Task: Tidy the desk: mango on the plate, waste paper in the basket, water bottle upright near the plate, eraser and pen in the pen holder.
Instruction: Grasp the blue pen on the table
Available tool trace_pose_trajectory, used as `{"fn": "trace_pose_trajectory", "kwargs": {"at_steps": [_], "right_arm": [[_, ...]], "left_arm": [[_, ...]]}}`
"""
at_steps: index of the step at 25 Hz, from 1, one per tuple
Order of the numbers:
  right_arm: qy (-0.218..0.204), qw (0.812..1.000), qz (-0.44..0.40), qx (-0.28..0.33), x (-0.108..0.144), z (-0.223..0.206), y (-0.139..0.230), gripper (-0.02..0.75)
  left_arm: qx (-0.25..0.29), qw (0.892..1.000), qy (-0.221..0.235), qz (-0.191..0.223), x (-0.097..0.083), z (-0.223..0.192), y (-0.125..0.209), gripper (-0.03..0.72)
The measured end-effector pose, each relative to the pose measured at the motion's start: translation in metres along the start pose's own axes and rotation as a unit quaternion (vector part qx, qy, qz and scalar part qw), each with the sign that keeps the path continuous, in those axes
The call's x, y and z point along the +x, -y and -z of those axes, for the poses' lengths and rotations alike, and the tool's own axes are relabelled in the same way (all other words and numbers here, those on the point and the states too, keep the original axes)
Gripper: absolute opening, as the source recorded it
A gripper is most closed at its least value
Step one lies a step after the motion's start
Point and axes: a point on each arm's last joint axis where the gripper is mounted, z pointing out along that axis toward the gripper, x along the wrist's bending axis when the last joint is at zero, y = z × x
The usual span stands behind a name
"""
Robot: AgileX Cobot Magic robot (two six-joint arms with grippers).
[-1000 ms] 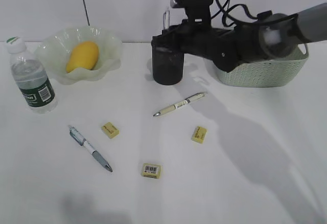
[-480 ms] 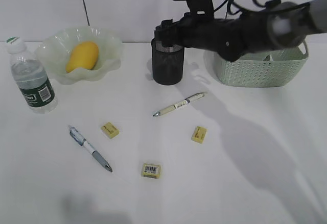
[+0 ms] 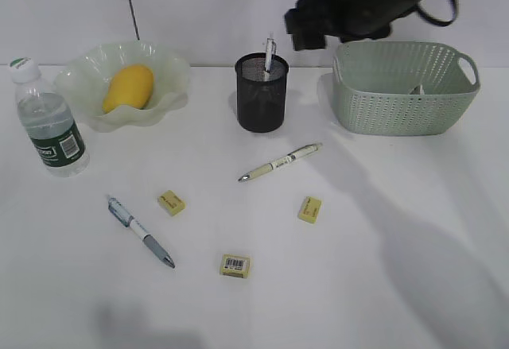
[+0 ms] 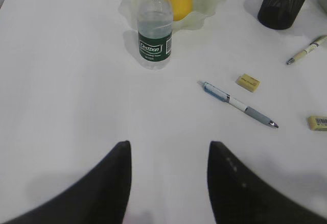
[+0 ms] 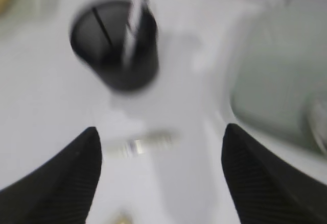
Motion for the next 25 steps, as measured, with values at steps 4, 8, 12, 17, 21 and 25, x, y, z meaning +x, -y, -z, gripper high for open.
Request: {"fn": "trace_pose_trajectory", "kwargs": {"at_steps": [4, 8, 12, 17, 21, 25], "right_arm": [[0.014, 0.996, 0.02, 0.09, -0.004, 0.033, 0.01, 0.577], [-0.002, 0.986, 0.043, 0.159, -0.003, 0.057, 0.019, 0.577], [-0.013, 0.976, 0.058, 0.211, -0.002, 0.075, 0.027, 0.57], [-0.018, 0.971, 0.063, 0.231, -0.004, 0.097, 0.035, 0.557], [-0.019, 0.971, 0.064, 0.228, -0.007, 0.119, 0.051, 0.552], [-0.02, 0.971, 0.064, 0.228, -0.01, 0.139, 0.073, 0.552]], "left_arm": [[0.0, 1.0, 0.0, 0.0, 0.0, 0.0, 0.0, 0.372], [0.0, 1.0, 0.0, 0.0, 0.0, 0.0, 0.0, 0.372], [0.0, 1.0, 0.0, 0.0, 0.0, 0.0, 0.0, 0.372], [0.0, 1.0, 0.0, 0.0, 0.0, 0.0, 0.0, 0.372], [0.002, 1.0, 0.0, 0.0, 0.0, 0.0, 0.0, 0.372], [0.018, 1.0, 0.001, 0.002, -0.001, -0.005, -0.008, 0.382]]}}
